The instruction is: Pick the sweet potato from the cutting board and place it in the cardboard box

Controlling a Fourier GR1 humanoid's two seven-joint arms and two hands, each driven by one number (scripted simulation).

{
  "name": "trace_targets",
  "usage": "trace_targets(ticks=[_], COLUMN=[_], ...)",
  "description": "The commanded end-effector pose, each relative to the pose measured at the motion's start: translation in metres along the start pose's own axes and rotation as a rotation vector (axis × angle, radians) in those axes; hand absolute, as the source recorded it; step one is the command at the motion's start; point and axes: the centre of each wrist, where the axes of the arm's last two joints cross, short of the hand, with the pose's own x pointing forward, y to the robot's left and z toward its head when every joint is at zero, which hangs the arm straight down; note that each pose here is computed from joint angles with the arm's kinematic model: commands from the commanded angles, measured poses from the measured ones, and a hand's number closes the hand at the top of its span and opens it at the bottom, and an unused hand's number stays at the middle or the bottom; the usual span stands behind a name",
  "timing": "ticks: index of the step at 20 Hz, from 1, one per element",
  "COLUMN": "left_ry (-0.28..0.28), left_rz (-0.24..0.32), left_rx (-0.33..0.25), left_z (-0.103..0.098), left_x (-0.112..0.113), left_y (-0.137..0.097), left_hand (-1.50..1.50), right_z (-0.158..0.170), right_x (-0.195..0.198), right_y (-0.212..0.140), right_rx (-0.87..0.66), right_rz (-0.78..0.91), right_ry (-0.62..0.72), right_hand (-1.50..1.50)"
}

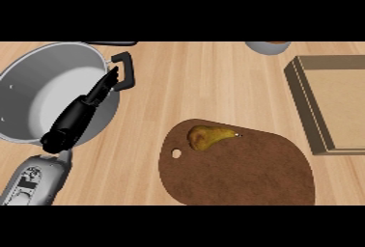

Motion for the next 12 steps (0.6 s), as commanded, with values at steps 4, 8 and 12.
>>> trace_targets(ticks=[4,8,12], left_ry=[-0.013,-0.019,-0.002], left_rz=[-0.002,-0.014,-0.02], left_rx=[0.004,-0.001,0.016], left_z=[-0.008,-0.005,-0.002], left_x=[0.007,0.005,0.0], left_y=[0.001,-0.002,0.006], left_hand=[0.0,0.0,0.0], right_z=[-0.003,0.003,-0.018], right_x=[-0.024,-0.031,-0.028], right_y=[0.015,0.011,0.019], right_rx=[0.236,0.227,0.003], right_rz=[-0.002,-0.061,-0.285], right_ry=[-0.037,-0.146,-0.304], right_hand=[-1.5,-1.5,-1.5])
